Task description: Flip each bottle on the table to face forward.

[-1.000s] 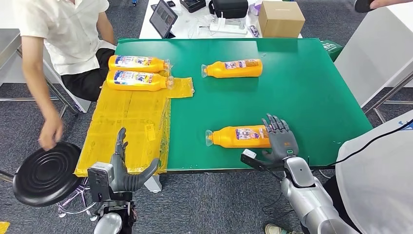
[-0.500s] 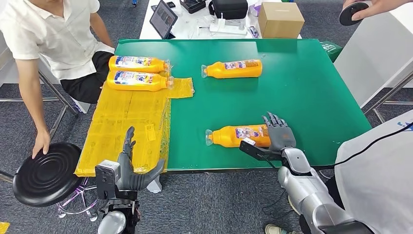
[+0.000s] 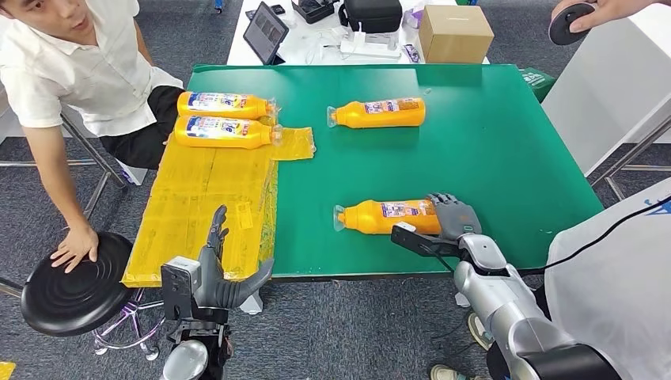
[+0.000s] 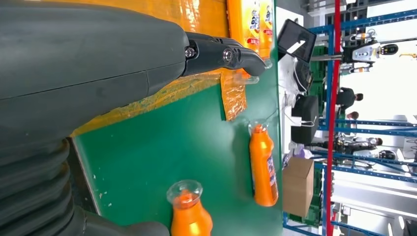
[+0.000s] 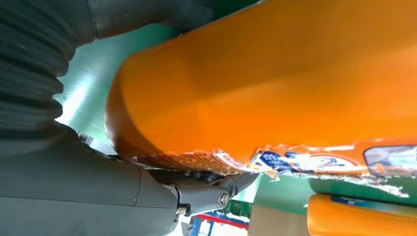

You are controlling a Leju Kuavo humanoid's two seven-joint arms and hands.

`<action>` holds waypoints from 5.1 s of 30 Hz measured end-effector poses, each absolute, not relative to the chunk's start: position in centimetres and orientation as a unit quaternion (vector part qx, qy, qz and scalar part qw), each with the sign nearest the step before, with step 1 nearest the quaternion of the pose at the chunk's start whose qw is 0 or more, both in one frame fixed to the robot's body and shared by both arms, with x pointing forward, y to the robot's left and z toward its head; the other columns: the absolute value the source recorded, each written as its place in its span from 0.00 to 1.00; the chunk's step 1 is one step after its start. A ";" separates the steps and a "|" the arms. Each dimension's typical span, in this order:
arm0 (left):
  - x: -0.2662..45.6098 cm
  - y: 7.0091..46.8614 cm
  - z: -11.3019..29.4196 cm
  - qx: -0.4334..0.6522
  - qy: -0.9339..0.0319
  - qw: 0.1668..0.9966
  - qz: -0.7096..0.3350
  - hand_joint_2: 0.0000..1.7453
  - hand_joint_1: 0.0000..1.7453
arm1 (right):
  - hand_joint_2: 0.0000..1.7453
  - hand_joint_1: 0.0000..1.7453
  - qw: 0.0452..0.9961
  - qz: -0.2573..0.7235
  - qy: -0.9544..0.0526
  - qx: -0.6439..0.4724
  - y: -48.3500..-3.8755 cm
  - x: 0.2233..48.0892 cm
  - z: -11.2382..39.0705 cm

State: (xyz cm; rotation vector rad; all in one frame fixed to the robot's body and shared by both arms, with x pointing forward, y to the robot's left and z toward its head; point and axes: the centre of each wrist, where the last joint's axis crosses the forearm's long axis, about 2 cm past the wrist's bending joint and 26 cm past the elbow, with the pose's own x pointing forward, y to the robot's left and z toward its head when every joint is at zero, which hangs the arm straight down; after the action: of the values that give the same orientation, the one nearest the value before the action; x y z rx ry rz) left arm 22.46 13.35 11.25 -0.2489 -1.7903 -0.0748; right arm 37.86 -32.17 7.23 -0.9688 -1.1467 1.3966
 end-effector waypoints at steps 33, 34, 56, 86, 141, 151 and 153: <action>21.9 14.4 10.6 -0.338 -0.680 0.643 0.100 1.00 0.00 | 1.00 1.00 0.621 0.321 -0.712 -0.066 -22.5 32.9 6.2; 22.0 14.3 10.6 -0.349 -0.676 0.641 0.103 1.00 0.00 | 1.00 1.00 0.618 0.321 -0.715 -0.055 -21.6 32.9 6.5; 24.6 12.8 11.9 -0.351 -0.686 0.631 0.092 1.00 0.00 | 1.00 1.00 0.564 0.374 -0.735 0.040 -11.0 32.7 9.1; 25.1 12.1 12.8 -0.387 -0.690 0.595 0.141 1.00 1.00 | 0.50 0.00 0.539 0.424 -0.720 0.107 -7.2 30.7 8.6; 33.5 19.6 10.3 0.203 -0.705 0.564 -0.378 1.00 1.00 | 0.00 0.00 0.455 0.439 -0.773 -0.053 -10.3 24.2 6.6; 35.2 18.2 9.9 0.242 -0.674 0.555 -0.422 1.00 1.00 | 0.00 0.00 0.457 0.433 -0.776 -0.036 -9.7 24.4 6.8; 35.7 18.0 9.8 0.246 -0.667 0.560 -0.425 1.00 1.00 | 0.00 0.00 0.459 0.430 -0.776 -0.030 -9.5 24.5 6.9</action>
State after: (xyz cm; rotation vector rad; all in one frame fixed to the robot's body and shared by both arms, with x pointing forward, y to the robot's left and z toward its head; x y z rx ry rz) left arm 35.67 17.97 9.75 0.5793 -1.5726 -1.0027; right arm 24.52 -9.50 6.89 -0.0747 -1.9117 1.0598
